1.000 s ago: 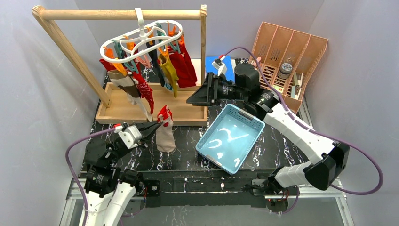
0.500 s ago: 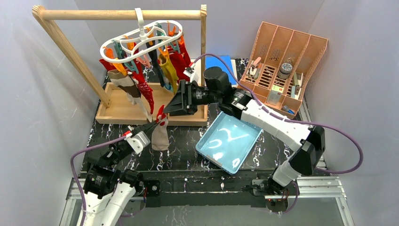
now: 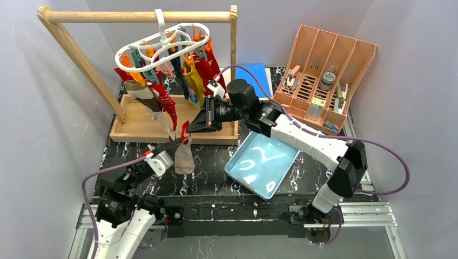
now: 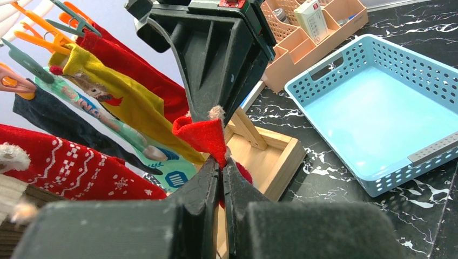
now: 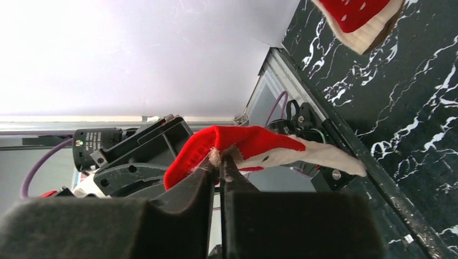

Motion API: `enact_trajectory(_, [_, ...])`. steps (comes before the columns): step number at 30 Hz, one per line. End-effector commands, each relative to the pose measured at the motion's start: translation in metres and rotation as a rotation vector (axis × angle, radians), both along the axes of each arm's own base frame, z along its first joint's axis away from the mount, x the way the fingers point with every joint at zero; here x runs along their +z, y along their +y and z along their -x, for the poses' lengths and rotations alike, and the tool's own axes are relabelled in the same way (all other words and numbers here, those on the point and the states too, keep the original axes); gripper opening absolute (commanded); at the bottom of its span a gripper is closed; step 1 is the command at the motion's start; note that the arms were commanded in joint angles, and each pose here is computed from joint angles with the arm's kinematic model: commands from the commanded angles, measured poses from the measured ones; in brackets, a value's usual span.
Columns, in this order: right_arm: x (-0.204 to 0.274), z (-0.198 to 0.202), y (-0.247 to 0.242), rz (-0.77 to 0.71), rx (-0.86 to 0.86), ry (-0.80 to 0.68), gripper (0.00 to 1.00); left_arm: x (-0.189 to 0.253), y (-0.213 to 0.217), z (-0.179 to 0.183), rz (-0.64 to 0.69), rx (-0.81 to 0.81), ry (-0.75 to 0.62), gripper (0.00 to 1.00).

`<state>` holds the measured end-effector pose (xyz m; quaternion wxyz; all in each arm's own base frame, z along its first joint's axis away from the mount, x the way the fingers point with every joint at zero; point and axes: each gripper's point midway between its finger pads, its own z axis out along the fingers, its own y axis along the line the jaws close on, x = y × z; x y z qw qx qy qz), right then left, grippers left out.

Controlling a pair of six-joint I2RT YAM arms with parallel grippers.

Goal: Clip the socks to the hanger
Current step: Pick up the sock from the bin.

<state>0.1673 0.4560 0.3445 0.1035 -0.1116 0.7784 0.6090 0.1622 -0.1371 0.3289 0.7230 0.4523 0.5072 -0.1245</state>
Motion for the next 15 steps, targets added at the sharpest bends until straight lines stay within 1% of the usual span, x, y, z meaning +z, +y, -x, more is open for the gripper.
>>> enact_trajectory(1, [0.032, 0.002, -0.002, -0.075, -0.01, -0.068, 0.08, 0.011, 0.003, 0.006, 0.017, 0.006, -0.026, 0.0])
enact_trajectory(2, [0.032, 0.003, -0.004, -0.07, -0.011, -0.082, 0.01, 0.011, 0.003, 0.006, 0.021, 0.008, -0.019, 0.0])
enact_trajectory(4, [0.03, 0.001, -0.009, -0.047, -0.016, -0.147, 0.01, 0.009, 0.004, 0.005, 0.041, 0.018, 0.01, 0.0])
enact_trajectory(5, [0.03, 0.002, -0.013, -0.036, -0.014, -0.187, 0.01, 0.008, 0.004, 0.005, 0.069, 0.022, 0.046, 0.06])
enact_trajectory(6, [0.03, 0.0, -0.018, -0.007, -0.022, -0.239, 0.01, 0.007, 0.005, 0.006, 0.097, 0.032, 0.074, 0.23])
enact_trajectory(7, [0.027, -0.002, -0.023, 0.031, -0.015, -0.322, 0.01, 0.006, 0.005, 0.006, 0.145, 0.042, 0.124, 0.4])
enact_trajectory(8, [0.021, -0.005, -0.032, 0.091, -0.015, -0.4, 0.01, 0.008, 0.008, 0.004, 0.227, 0.078, 0.198, 0.55])
enact_trajectory(9, [0.006, -0.017, -0.05, 0.224, -0.028, -0.562, 0.01, 0.011, 0.019, -0.007, 0.436, 0.192, 0.374, 0.7])
enact_trajectory(10, [-0.003, -0.024, -0.06, 0.297, -0.041, -0.619, 0.01, 0.008, 0.024, -0.015, 0.533, 0.262, 0.49, 0.86])
enact_trajectory(11, [-0.012, -0.033, -0.071, 0.365, -0.06, -0.68, 0.01, -0.001, 0.022, -0.023, 0.617, 0.308, 0.638, 0.98])
enact_trajectory(12, [-0.019, -0.043, -0.083, 0.432, -0.094, -0.736, 0.01, -0.009, 0.009, -0.028, 0.753, 0.285, 0.796, 0.98])
enact_trajectory(14, [-0.029, -0.055, -0.094, 0.51, -0.128, -0.782, 0.01, -0.011, -0.012, -0.034, 0.885, 0.187, 0.925, 0.98])
enact_trajectory(15, [-0.035, -0.06, -0.101, 0.552, -0.147, -0.8, 0.01, -0.017, -0.027, -0.038, 0.894, 0.141, 1.023, 0.99])
